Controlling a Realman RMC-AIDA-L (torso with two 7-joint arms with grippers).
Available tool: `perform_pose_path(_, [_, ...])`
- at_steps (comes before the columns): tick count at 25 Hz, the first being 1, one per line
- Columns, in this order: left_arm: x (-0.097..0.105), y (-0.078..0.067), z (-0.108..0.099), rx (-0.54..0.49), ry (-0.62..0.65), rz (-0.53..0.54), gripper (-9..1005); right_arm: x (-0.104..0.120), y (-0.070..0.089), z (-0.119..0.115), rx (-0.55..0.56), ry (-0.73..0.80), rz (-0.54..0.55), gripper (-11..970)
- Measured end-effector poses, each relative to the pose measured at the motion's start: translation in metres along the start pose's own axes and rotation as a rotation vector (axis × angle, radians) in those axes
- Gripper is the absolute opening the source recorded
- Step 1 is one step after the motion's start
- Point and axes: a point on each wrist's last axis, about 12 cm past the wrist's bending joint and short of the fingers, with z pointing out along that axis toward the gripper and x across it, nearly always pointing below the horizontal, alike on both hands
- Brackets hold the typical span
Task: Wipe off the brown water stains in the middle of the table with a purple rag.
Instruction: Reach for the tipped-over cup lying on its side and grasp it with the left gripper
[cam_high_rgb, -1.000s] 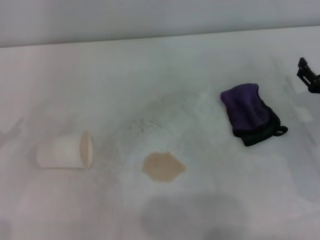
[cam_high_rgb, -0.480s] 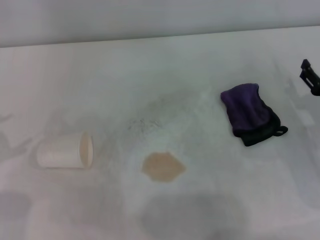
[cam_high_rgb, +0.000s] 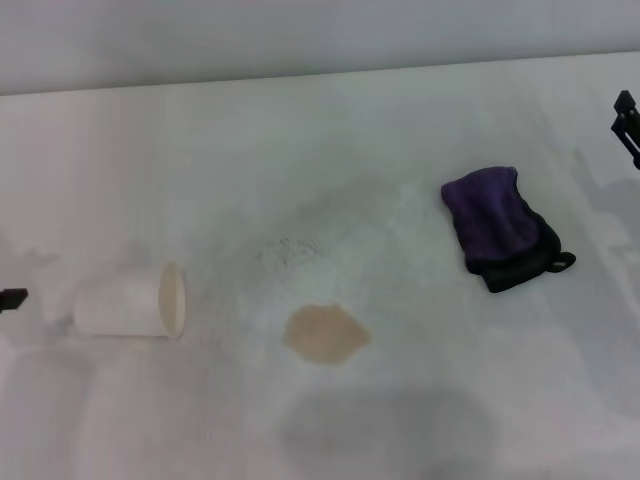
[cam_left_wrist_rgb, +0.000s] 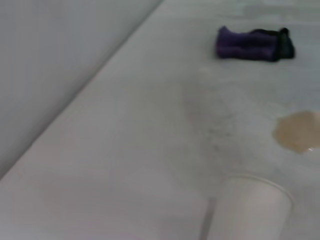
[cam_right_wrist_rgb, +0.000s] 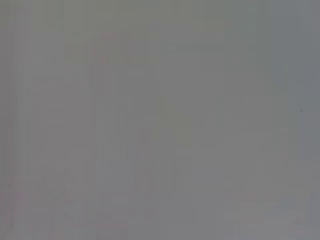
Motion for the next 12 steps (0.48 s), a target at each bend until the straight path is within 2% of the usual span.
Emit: perform_pose_path(12, [-0.016, 0.002, 0.021, 0.161, 0.066, 0.143, 891, 0.0, 0.007, 0.003, -0.02, 0.002, 0.008, 840])
